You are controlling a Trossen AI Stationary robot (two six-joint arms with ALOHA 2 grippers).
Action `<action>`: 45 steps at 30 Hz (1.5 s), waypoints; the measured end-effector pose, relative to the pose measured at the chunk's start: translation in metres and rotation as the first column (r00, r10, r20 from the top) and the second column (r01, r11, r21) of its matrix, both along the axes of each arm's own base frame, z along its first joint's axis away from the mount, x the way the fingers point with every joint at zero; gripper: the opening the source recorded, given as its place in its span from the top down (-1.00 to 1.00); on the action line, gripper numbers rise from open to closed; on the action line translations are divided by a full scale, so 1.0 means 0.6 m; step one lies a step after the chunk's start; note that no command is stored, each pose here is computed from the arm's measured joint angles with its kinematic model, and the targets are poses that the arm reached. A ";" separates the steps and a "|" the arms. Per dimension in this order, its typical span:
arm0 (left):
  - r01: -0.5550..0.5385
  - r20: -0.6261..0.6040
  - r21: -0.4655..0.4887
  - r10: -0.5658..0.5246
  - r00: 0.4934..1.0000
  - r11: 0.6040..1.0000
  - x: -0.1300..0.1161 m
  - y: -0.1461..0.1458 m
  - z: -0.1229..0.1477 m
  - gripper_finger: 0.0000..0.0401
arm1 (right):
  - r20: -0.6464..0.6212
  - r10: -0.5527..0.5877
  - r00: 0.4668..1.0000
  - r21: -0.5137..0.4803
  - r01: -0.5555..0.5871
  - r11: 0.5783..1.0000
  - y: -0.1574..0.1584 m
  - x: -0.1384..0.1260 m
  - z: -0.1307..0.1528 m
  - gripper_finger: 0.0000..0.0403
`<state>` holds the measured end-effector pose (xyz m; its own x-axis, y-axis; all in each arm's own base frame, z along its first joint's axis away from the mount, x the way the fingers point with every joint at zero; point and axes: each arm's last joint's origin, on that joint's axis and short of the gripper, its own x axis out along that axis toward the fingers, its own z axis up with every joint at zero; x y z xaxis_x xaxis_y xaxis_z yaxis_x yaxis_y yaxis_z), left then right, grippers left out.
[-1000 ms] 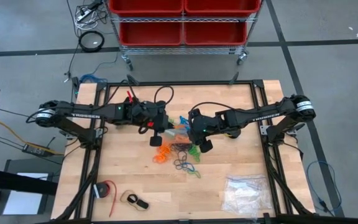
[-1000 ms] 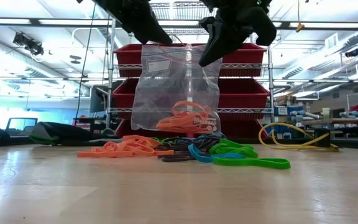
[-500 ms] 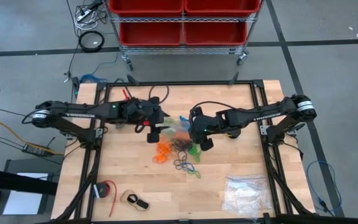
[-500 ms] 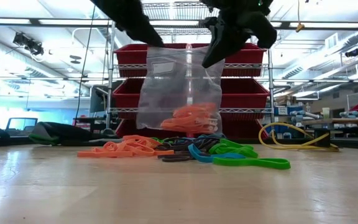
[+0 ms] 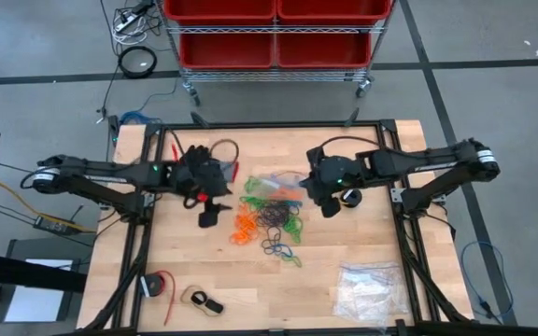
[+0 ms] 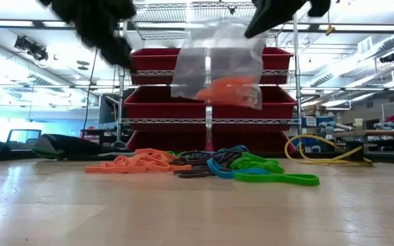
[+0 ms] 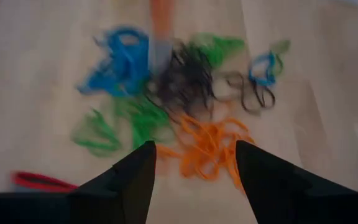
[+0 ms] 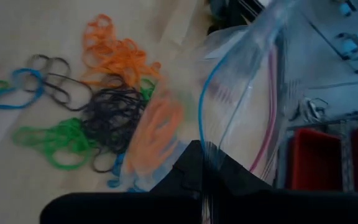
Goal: Sort rubber bands
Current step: Put the orange rubber band into the transparent zip bag
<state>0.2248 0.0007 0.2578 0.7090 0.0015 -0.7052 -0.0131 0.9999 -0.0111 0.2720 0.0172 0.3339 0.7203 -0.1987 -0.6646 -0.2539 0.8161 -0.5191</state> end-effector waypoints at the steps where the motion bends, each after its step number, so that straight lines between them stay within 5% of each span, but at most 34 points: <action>1: -0.001 -0.002 -0.015 0.001 1.000 1.000 0.001 -0.004 -0.020 -0.13 | -0.002 0.009 1.000 0.017 -0.009 1.000 0.000 -0.006 0.003 1.00; 9: -0.057 0.036 -0.100 0.061 0.997 0.993 -0.007 -0.014 -0.144 -0.13 | -0.058 0.050 0.997 0.174 -0.040 0.984 0.006 -0.023 0.002 1.00; 16: -0.098 -0.008 -0.077 0.097 0.995 0.992 -0.006 -0.012 -0.197 0.06 | -0.065 0.038 0.997 0.184 -0.026 0.983 0.007 -0.011 -0.007 1.00; 33: -0.015 -0.006 -0.127 0.015 1.000 0.992 0.019 -0.017 -0.231 0.47 | -0.046 0.032 0.998 0.191 -0.023 0.981 0.007 -0.004 -0.008 1.00; 40: -0.035 -0.013 -0.108 0.034 0.999 0.994 0.022 -0.016 -0.238 0.91 | -0.043 0.024 0.999 0.199 -0.015 0.980 0.007 -0.003 -0.008 1.00; 45: -0.032 0.000 -0.107 0.032 0.999 0.994 0.023 -0.016 -0.237 0.97 | -0.036 0.020 0.999 0.203 -0.012 0.979 0.007 -0.002 -0.007 1.00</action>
<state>0.2388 -0.0089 0.1156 0.7108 -0.0514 -0.7015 -0.0450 0.9920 -0.1183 0.2705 0.0216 0.3294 0.6961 -0.0460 -0.7165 -0.2840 0.8989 -0.3336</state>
